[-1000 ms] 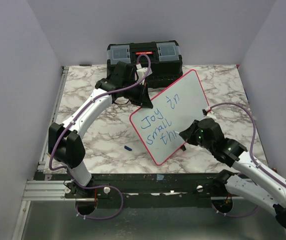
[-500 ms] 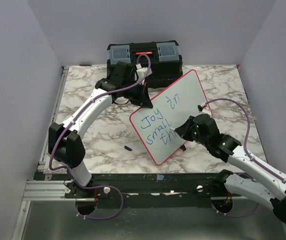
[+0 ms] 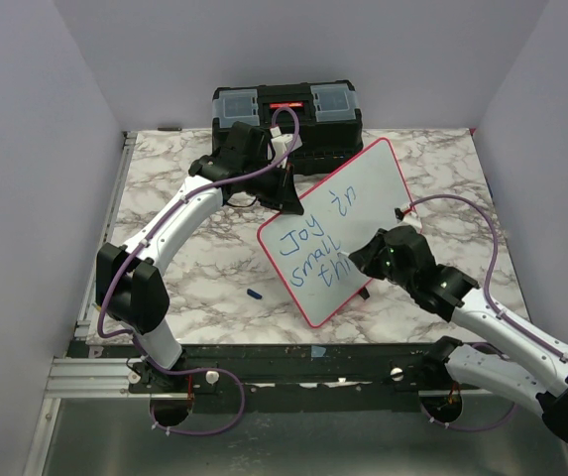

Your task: Write a sentence on the whiteboard

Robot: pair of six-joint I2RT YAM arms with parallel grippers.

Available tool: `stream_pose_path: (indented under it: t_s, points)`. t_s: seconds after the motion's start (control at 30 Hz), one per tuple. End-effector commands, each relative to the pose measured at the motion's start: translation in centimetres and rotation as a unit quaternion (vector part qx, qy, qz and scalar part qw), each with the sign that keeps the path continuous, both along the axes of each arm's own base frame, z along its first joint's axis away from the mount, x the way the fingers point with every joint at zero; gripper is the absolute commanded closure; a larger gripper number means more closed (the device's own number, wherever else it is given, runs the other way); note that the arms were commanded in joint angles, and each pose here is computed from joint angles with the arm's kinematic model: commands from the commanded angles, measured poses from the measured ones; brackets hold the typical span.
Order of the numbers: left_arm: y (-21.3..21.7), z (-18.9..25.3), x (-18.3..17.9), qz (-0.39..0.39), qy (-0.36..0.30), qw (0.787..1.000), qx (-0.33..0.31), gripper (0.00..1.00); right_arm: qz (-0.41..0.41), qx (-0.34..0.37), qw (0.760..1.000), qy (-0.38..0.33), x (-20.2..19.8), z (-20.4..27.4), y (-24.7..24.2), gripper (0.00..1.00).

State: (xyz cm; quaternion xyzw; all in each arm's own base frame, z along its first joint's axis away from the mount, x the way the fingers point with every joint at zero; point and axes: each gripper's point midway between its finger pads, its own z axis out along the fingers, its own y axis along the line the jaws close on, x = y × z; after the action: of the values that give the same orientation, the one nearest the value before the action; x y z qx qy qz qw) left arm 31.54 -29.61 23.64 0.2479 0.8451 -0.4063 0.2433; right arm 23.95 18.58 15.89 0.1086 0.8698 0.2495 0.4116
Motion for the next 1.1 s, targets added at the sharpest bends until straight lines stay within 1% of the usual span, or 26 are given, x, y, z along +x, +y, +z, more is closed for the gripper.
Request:
stream_pose_path:
  t_s: [0.0,0.17,0.4,0.63,0.83,1.07]
  points:
    - [0.4,0.3,0.5,-0.003,-0.038,0.999,0.015,1.00,-0.030,-0.020,0.999,0.003,0.2,-0.4,-1.3,0.99]
    - [0.4,0.3,0.4,-0.004,-0.038,0.999,0.014,1.00,-0.026,-0.024,0.999,0.002,0.1,-0.2,-1.4,0.99]
    - [0.4,0.3,0.4,-0.003,-0.037,0.999,0.014,1.00,-0.024,-0.018,0.999,-0.017,0.1,1.1,-1.6,0.99]
    - [0.4,0.5,0.4,-0.004,-0.038,0.999,0.012,1.00,-0.051,-0.006,0.998,-0.047,-0.1,2.5,-3.0,0.99]
    - [0.4,0.5,0.4,-0.004,-0.038,0.999,0.012,1.00,-0.075,-0.025,0.997,-0.027,-0.2,1.3,-3.9,0.99]
    - [0.4,0.4,0.3,-0.005,-0.037,0.999,0.013,1.00,-0.070,-0.025,0.997,-0.015,0.0,0.3,-3.3,0.99]
